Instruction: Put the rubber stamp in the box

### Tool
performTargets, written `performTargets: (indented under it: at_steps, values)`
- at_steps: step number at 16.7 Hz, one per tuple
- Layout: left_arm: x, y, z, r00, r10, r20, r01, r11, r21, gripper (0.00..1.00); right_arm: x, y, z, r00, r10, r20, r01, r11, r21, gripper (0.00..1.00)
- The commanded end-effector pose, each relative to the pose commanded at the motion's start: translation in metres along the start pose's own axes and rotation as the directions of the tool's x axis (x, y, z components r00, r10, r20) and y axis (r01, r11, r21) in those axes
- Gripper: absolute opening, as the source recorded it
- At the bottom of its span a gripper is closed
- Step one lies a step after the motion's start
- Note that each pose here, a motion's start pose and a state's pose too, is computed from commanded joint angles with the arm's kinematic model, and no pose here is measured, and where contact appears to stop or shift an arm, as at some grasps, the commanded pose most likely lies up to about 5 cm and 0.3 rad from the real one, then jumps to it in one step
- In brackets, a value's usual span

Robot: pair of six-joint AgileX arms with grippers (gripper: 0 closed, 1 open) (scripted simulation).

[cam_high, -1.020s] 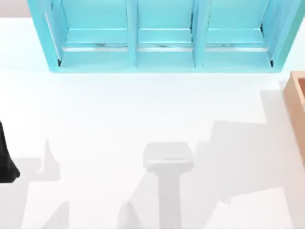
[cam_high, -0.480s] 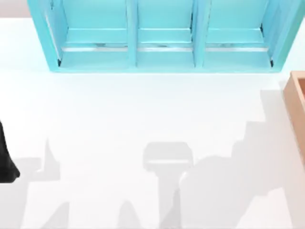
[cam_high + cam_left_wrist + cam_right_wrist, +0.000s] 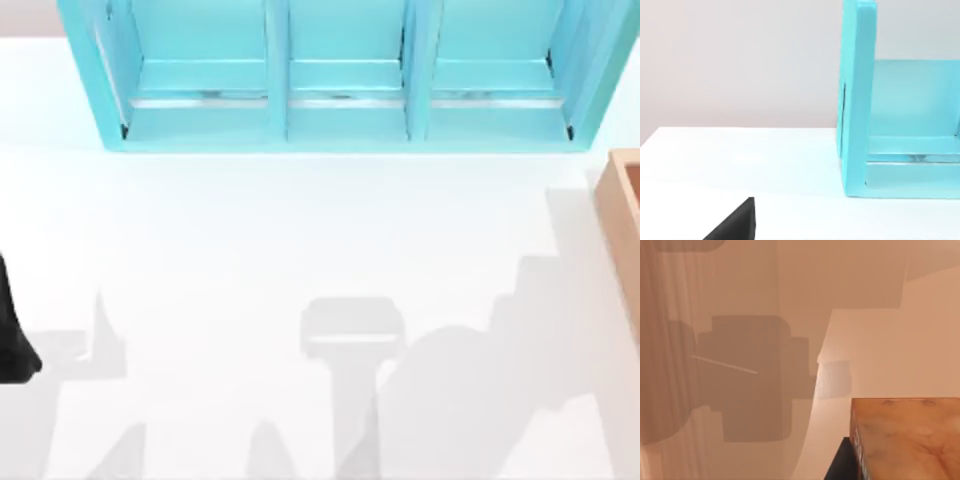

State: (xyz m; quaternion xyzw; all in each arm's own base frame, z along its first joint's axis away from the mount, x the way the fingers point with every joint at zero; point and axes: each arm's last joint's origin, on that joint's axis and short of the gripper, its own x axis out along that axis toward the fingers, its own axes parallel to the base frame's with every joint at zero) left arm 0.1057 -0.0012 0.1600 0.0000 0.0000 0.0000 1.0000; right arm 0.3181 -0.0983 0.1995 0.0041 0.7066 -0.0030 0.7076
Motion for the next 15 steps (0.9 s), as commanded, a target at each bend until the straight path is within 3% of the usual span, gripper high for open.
performTargets:
  at_steps: [9, 15]
  values:
    - [0.0, 0.0, 0.0, 1.0, 0.0, 0.0, 0.0, 1.0, 0.0, 1.0, 0.0, 0.0, 0.0, 1.0, 0.0, 0.0, 0.0, 1.0, 0.0, 0.98]
    - [0.0, 0.0, 0.0, 1.0, 0.0, 0.0, 0.0, 1.0, 0.0, 1.0, 0.0, 0.0, 0.0, 1.0, 0.0, 0.0, 0.0, 1.0, 0.0, 1.0]
